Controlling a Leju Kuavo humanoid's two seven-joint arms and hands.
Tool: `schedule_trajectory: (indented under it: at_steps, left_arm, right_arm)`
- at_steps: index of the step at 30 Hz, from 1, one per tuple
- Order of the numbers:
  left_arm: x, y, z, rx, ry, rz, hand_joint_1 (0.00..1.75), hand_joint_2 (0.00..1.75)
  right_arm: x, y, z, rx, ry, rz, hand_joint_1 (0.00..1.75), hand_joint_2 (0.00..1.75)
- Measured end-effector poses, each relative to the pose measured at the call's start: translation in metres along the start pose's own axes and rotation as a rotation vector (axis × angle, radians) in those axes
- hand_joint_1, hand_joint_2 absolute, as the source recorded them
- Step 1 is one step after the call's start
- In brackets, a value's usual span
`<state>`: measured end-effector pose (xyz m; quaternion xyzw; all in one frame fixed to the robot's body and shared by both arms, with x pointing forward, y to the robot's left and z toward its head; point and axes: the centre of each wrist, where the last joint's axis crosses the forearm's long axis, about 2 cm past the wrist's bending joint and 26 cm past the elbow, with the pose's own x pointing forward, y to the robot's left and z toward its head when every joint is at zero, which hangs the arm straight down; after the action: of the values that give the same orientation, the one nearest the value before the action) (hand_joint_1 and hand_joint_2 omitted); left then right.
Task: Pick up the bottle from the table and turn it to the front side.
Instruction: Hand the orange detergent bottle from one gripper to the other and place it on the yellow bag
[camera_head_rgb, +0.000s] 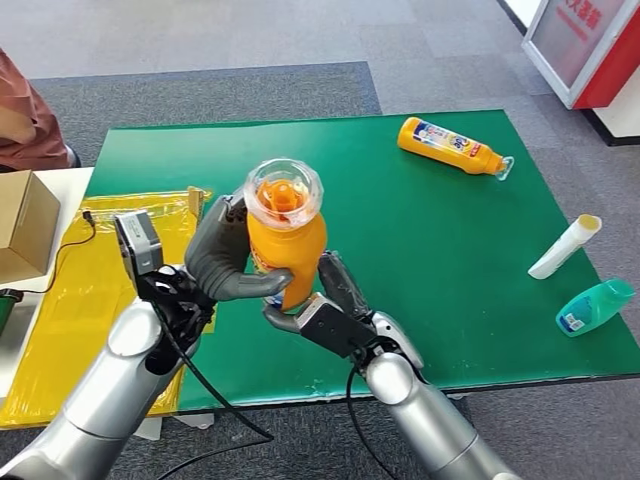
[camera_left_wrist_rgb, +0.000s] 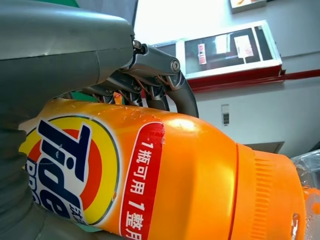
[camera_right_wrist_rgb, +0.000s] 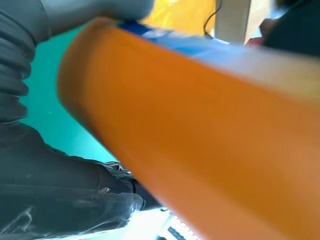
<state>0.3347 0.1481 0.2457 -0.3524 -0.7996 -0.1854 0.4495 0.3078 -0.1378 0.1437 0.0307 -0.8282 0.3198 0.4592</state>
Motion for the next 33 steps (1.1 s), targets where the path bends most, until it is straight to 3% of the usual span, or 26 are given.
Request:
schedule_trajectory:
  at_steps: [7, 10, 14, 17, 27, 33]
  left_arm:
    - [0.005, -0.003, 0.024, 0.108, -0.072, -0.127, 1.75, 1.75]
    - [0.012, -0.003, 0.037, 0.201, -0.127, -0.366, 1.75, 1.75]
    - [0.030, -0.003, 0.050, 0.366, -0.227, -0.828, 1.75, 1.75]
    - [0.040, -0.002, 0.058, 0.451, -0.280, -1.018, 1.75, 1.75]
    - [0.041, 0.007, 0.087, 0.570, -0.208, -1.316, 1.75, 1.75]
    - [0.034, 0.007, 0.102, 0.551, -0.043, -1.472, 1.75, 1.75]
  right_arm:
    - [-0.011, -0.011, 0.022, -0.153, 0.075, -0.045, 0.00, 1.75]
    - [-0.013, -0.030, 0.032, -0.255, 0.085, -0.023, 0.00, 1.75]
    - [-0.008, -0.060, 0.041, -0.371, 0.058, 0.018, 0.00, 1.75]
    - [0.001, -0.074, 0.044, -0.429, 0.017, 0.028, 0.00, 1.75]
    - [0.023, -0.094, 0.057, -0.534, -0.078, 0.019, 0.00, 1.75]
    - [0.039, -0.102, 0.056, -0.560, -0.138, 0.052, 0.00, 1.75]
